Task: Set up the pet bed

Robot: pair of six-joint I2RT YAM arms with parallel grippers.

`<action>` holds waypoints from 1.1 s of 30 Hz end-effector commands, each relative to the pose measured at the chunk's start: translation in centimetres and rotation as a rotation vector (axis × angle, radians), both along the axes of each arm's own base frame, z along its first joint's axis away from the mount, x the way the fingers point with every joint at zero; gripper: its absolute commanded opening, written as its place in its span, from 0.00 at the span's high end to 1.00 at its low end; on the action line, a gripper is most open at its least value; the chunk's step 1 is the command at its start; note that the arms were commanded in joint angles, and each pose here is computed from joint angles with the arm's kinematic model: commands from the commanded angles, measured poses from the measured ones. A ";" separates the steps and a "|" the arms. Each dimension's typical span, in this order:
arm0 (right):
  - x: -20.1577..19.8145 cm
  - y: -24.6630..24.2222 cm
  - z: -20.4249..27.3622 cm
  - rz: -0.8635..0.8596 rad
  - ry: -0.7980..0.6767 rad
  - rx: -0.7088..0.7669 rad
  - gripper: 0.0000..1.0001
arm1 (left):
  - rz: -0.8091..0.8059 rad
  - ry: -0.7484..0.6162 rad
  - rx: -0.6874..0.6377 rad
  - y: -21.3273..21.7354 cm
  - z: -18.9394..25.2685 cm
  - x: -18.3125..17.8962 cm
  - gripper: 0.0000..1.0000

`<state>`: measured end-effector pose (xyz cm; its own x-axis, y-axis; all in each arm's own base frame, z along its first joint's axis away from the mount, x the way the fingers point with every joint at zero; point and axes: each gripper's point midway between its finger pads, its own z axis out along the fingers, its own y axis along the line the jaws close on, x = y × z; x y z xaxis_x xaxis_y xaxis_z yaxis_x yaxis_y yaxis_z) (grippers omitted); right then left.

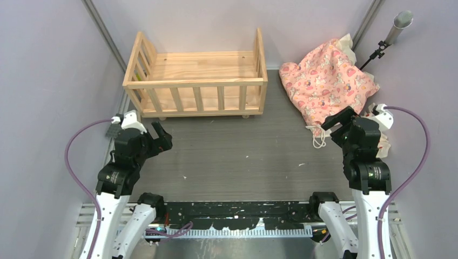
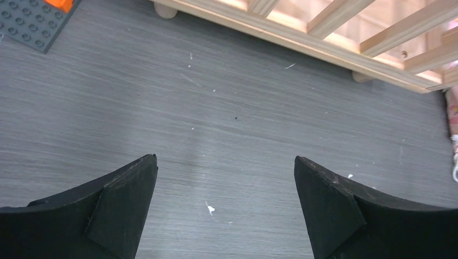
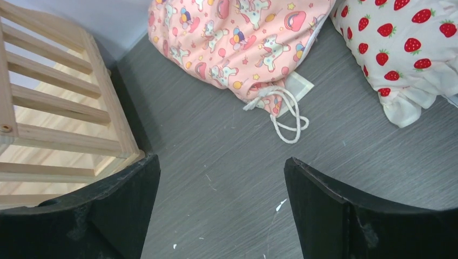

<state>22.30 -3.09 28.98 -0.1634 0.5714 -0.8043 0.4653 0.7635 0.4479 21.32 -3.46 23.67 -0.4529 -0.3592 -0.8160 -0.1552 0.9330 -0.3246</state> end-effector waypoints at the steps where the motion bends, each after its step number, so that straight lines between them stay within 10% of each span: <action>1: 0.1 0.1 0.4 0.004 0.010 0.011 0.11 | 0.026 0.012 0.054 1.0 0.4 -0.3 0.00; 23: 4.6 -0.5 -0.1 0.013 0.215 -0.043 0.11 | -0.062 0.171 0.046 -0.8 -0.8 0.6 0.00; 33: 11.8 -6.4 -1.1 -0.257 0.297 -0.122 0.05 | -0.133 0.075 0.089 -0.9 0.2 -0.1 0.00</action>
